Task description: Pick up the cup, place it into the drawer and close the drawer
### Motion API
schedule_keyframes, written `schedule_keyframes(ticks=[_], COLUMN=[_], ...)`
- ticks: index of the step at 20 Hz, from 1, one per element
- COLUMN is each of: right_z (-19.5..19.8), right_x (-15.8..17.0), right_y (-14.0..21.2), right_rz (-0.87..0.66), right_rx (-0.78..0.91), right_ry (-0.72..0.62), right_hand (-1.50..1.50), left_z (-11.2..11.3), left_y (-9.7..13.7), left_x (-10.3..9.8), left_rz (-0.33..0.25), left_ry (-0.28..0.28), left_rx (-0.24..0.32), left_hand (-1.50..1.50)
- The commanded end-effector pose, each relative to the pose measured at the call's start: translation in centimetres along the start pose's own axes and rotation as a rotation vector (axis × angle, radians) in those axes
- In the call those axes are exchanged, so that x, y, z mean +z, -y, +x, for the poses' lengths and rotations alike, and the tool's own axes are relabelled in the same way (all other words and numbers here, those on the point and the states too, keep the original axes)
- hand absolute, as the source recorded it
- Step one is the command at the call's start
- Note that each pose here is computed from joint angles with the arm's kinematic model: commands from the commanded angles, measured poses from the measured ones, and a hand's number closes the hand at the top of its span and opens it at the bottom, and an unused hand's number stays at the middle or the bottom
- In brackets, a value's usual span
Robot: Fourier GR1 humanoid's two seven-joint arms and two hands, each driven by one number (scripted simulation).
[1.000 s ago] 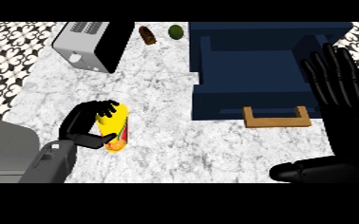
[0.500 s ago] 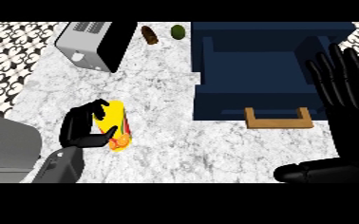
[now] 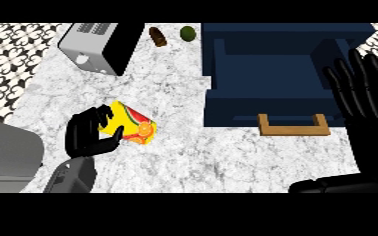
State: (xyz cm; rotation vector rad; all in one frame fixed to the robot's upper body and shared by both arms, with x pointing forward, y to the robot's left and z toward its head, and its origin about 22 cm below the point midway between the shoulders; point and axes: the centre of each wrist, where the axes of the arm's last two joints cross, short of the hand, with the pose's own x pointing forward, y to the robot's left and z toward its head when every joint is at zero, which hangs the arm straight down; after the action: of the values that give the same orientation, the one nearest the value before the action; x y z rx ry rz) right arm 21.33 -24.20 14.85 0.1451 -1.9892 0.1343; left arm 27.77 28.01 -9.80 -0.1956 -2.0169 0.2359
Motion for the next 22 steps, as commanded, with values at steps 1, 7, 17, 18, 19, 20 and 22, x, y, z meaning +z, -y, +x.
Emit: schedule_keyframes(ticks=[1,7,17,18,19,20,22], right_z=[-0.7,0.0,-2.6,-0.4,-1.2,-1.7,-1.1], right_x=[0.7,0.2,-0.6,-0.2,0.1,-2.2,-0.6], right_y=[0.5,-0.6,-0.1,1.4,-0.3,-0.4,2.1], right_rz=[-0.005,0.007,0.000,-0.012,-0.007,0.000,-0.006], right_rx=[-0.003,-0.020,0.015,0.002,0.010,0.010,0.020], right_ry=[0.011,-0.009,0.001,-0.013,0.005,-0.005,0.009], right_hand=[-1.50,-1.50,-1.50,-1.50,-1.50,-1.50,-1.50], left_z=[1.4,5.6,10.9,11.5,11.3,13.5,12.9], left_y=[2.7,7.7,14.9,16.5,16.0,17.0,20.0], left_x=[-1.3,-6.7,-12.0,-12.6,-13.9,-14.6,-15.2], left_rz=[-0.102,-0.171,-0.208,-0.216,-0.218,-0.216,-0.232], left_ry=[0.044,0.051,0.079,0.083,0.071,0.068,0.063], left_rx=[0.020,0.059,0.086,0.066,0.072,0.075,0.030], left_hand=[1.50,1.50,1.50,1.50,1.50,1.50,1.50])
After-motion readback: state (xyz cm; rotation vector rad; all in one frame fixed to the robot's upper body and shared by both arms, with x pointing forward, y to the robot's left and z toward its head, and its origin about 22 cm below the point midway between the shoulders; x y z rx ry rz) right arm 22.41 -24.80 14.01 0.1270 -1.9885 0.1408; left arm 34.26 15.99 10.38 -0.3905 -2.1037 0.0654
